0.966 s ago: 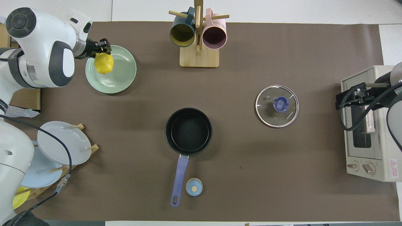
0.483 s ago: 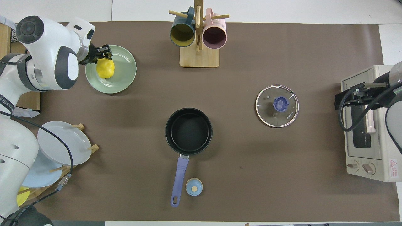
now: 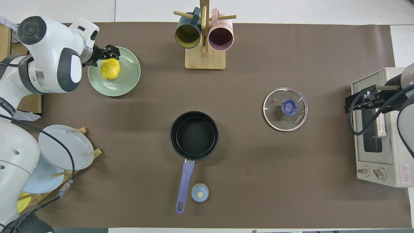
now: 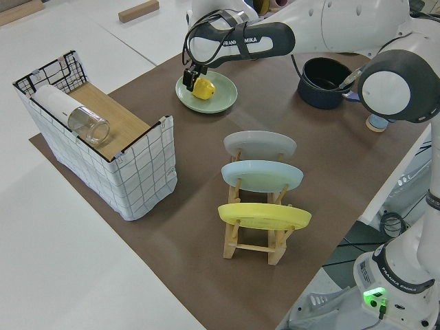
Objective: Transfer potato from pot to plate
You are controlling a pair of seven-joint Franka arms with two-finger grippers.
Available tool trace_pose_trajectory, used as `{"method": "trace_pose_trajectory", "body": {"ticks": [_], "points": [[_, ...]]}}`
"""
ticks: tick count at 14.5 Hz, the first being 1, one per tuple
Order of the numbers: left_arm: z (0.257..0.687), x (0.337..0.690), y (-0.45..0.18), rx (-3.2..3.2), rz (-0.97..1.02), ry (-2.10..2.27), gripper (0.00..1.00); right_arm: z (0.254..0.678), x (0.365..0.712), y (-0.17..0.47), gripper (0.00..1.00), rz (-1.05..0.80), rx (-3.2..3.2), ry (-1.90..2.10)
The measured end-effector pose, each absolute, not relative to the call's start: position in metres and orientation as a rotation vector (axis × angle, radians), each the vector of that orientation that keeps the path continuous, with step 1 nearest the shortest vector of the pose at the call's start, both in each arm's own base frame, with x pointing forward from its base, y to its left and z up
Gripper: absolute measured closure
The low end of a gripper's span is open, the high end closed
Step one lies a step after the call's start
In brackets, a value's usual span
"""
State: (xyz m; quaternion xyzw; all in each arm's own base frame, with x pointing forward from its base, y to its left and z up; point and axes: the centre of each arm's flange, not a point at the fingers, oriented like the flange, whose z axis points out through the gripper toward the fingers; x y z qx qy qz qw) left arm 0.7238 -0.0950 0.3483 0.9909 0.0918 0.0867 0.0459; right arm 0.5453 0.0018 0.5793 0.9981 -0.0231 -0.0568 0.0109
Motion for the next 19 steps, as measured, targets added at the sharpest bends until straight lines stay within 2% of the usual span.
{"method": "trace_pose_trajectory", "body": {"ticks": [2, 4, 8, 12, 16, 19], "points": [[0.381, 0.723, -0.093, 3.024, 0.270, 0.281, 0.00, 0.579, 0.545, 0.002, 0.00, -0.177, 3.114, -0.072], [0.438, 0.713, -0.089, 3.022, 0.278, 0.279, 0.00, 0.579, 0.545, 0.002, 0.00, -0.177, 3.114, -0.072], [0.569, 0.656, -0.058, 3.042, 0.260, 0.310, 0.00, 0.579, 0.545, 0.002, 0.00, -0.177, 3.114, -0.072], [0.650, 0.586, -0.041, 3.111, 0.158, 0.117, 0.00, 0.579, 0.545, 0.002, 0.00, -0.177, 3.114, -0.072], [0.681, 0.533, -0.021, 3.121, 0.023, -0.006, 0.00, 0.579, 0.545, 0.002, 0.00, -0.177, 3.114, -0.072], [0.660, 0.512, -0.022, 3.120, -0.069, -0.036, 0.00, 0.579, 0.545, 0.002, 0.00, -0.177, 3.114, -0.072]]}}
